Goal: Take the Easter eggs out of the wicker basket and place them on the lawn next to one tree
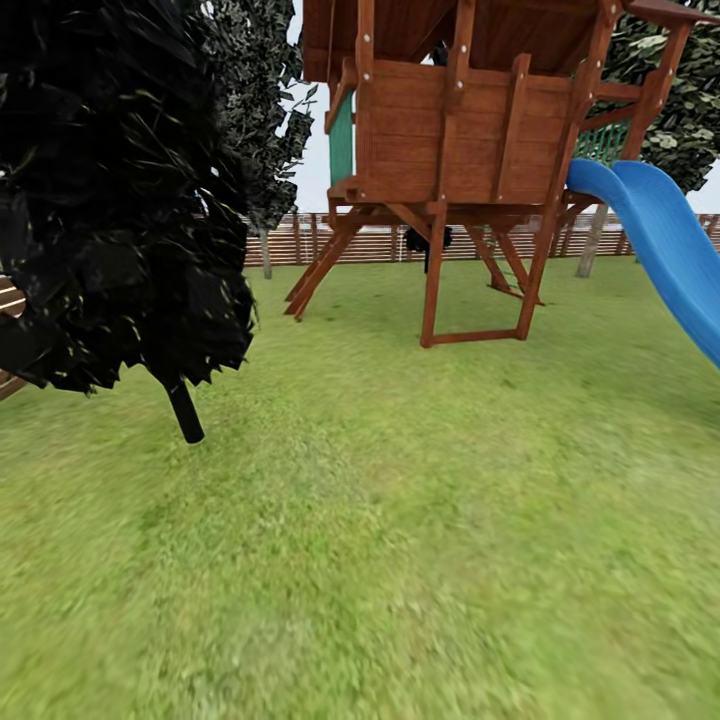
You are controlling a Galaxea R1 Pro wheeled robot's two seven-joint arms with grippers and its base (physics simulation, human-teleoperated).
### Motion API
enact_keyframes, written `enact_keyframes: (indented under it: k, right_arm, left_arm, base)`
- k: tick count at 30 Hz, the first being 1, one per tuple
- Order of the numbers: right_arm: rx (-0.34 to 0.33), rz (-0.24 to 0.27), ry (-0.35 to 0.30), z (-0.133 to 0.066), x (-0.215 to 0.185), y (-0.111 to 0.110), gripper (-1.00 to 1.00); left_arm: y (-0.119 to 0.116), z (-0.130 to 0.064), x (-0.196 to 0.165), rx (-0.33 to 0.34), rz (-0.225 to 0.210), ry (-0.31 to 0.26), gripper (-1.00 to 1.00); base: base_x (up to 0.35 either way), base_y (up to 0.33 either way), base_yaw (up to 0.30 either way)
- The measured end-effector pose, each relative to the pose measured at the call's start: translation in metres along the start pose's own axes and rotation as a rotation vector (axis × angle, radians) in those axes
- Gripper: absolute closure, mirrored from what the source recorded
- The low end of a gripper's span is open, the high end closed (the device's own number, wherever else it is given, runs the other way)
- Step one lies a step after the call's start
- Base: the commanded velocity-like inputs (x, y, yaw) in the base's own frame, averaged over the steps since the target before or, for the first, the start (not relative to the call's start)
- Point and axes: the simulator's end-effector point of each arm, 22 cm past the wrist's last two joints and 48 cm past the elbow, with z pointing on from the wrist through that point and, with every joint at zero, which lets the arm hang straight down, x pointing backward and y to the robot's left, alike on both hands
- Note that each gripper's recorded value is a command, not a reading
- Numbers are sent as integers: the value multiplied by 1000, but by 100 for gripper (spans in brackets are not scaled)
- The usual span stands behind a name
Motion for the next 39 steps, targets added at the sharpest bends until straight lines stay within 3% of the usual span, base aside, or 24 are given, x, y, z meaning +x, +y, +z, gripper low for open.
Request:
enact_keyframes:
  k: [8, 39]
  right_arm:
    - [-1, 0, 1, 0, 0, 1, -100]
    - [2, -5, 6, 0, 3, -2, -100]
  left_arm:
    - [0, 0, 0, 0, 0, 0, -100]
    - [0, 0, 0, 0, 2, 0, -100]
  base:
    - [297, -184, 53]
    - [332, -51, 13]
